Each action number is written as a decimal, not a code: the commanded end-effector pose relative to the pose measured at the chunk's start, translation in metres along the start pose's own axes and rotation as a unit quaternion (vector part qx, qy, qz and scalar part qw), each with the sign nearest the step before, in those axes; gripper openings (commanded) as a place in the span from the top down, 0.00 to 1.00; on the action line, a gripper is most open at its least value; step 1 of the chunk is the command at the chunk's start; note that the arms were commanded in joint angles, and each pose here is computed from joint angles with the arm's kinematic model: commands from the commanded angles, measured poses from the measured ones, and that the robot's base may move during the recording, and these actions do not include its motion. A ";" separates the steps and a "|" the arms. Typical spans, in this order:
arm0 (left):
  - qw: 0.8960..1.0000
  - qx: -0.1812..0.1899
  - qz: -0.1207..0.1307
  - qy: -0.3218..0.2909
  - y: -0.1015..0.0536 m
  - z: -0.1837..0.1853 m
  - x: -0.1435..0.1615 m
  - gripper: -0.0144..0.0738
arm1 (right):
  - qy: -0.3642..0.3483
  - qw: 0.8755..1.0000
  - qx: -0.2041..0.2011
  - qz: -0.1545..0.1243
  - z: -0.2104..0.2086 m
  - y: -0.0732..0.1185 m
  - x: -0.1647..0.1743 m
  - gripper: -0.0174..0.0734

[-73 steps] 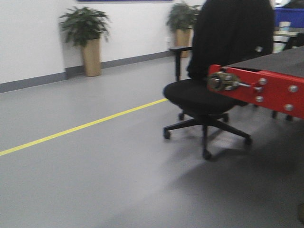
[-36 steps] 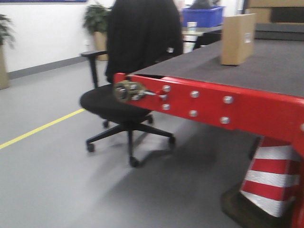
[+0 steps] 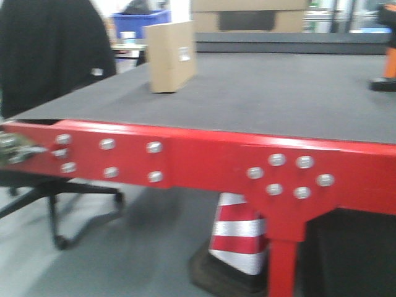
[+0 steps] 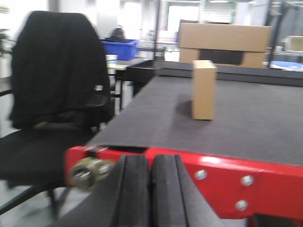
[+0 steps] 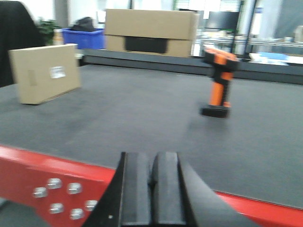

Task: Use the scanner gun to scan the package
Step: 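Turn the base toward the red table and approach it, then lower the left gripper over the cardboard box and close on it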

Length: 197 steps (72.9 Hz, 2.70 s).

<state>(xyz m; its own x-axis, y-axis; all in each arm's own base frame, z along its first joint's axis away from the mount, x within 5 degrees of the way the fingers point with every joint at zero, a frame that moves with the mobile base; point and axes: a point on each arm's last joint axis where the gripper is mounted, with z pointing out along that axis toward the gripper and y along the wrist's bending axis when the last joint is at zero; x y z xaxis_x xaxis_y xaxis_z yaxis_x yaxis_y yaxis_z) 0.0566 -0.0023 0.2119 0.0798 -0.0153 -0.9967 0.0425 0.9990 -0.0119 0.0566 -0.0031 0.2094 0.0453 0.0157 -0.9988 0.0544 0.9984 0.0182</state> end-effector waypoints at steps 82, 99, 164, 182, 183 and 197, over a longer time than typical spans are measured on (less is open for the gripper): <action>1.000 -0.026 0.003 -0.014 0.003 0.000 -0.003 0.96 | -0.011 1.000 0.001 -0.004 0.000 0.000 -0.002 0.99; 1.000 -0.026 0.003 -0.014 0.003 0.000 -0.003 0.96 | -0.011 1.000 0.001 -0.004 0.000 0.000 -0.002 0.99; 0.999 -0.028 0.003 -0.015 0.003 -0.001 -0.003 0.96 | -0.011 1.000 0.001 -0.004 0.000 0.000 -0.002 0.99; 0.999 -0.028 0.003 -0.015 0.003 -0.001 -0.003 0.96 | -0.011 1.000 0.001 -0.004 0.000 0.000 -0.002 0.99; 0.999 -0.028 0.003 -0.015 0.003 -0.001 -0.003 0.96 | -0.011 1.000 0.001 -0.004 0.000 0.000 -0.002 0.99; 0.999 -0.028 0.007 -0.016 0.003 -0.001 -0.004 0.96 | -0.011 1.000 0.001 -0.004 0.000 0.000 -0.002 0.99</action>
<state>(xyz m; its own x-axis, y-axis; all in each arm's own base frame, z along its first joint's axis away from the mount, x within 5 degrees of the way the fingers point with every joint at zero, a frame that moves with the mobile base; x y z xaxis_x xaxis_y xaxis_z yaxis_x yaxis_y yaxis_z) 0.0566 0.0009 0.2119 0.0806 -0.0108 -0.9967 -0.0139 0.9998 -0.0119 0.0566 -0.0031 0.2094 0.0453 0.0157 -0.9988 0.0544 0.9984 0.0182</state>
